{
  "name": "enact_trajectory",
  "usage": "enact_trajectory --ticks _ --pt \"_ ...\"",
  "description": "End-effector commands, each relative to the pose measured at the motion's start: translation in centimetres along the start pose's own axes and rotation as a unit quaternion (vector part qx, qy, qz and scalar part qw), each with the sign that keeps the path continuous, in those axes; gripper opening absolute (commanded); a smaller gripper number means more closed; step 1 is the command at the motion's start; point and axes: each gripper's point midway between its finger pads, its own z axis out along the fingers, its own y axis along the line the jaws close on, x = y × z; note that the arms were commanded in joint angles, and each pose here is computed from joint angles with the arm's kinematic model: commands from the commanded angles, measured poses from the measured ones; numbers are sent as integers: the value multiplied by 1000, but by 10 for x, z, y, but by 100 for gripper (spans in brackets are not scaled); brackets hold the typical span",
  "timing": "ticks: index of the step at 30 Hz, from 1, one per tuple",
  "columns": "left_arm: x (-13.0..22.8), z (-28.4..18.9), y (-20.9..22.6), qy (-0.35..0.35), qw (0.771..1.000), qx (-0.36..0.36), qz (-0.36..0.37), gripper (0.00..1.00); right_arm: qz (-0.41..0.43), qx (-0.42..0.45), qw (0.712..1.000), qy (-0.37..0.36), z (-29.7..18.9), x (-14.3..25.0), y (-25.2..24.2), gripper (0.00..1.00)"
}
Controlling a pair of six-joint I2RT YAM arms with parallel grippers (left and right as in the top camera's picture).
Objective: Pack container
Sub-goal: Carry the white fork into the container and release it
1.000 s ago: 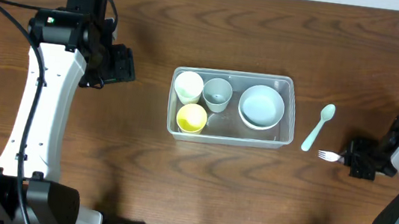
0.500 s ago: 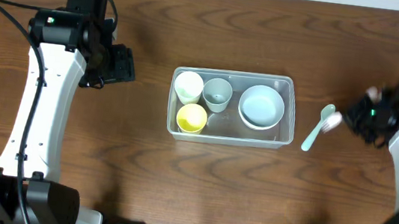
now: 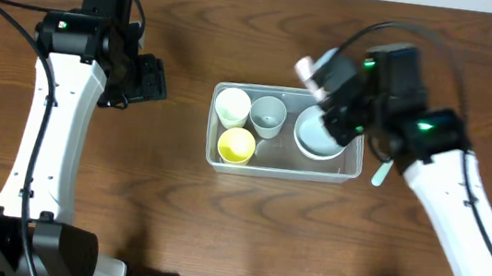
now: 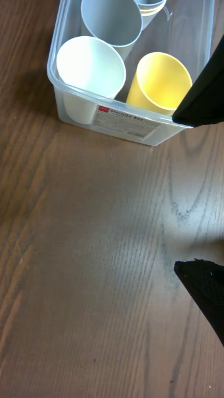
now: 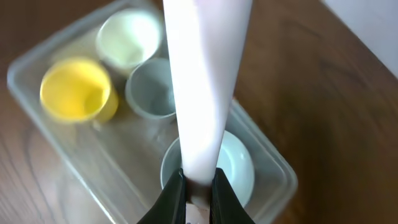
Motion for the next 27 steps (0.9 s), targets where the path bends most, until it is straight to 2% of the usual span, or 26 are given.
enact_trajectory --ticks 1,5,9,16,18,21,22,23,25,27 --pt "0 -3 2 -5 1000 -3 -4 69 -137 -25 989 47 27 13 13 1" --pt "0 -3 2 -5 1000 -3 -4 69 -174 -71 977 97 58 35 27 1" --pt "0 -3 2 -5 1000 -3 -4 69 -171 -99 972 131 81 52 34 2" --pt "-1 -3 2 -6 1000 -3 -4 69 -170 -112 964 168 93 68 38 9" --pt "-1 -3 2 -6 1000 -3 -3 69 -171 -112 964 169 92 68 39 15" --pt "-1 -3 2 -6 1000 -3 -3 69 -166 -113 964 174 92 70 39 32" --pt "-1 -3 2 -6 1000 -3 -3 69 -163 -113 964 174 91 71 40 52" --pt "-1 -3 2 -7 1000 -3 -3 69 -159 -113 965 175 91 71 40 57" --pt "-1 -3 2 -7 1000 -3 -3 69 -143 -112 967 179 91 72 41 57" --pt "-1 -3 2 -7 1000 -3 -3 69 -134 -111 968 179 90 71 42 53"
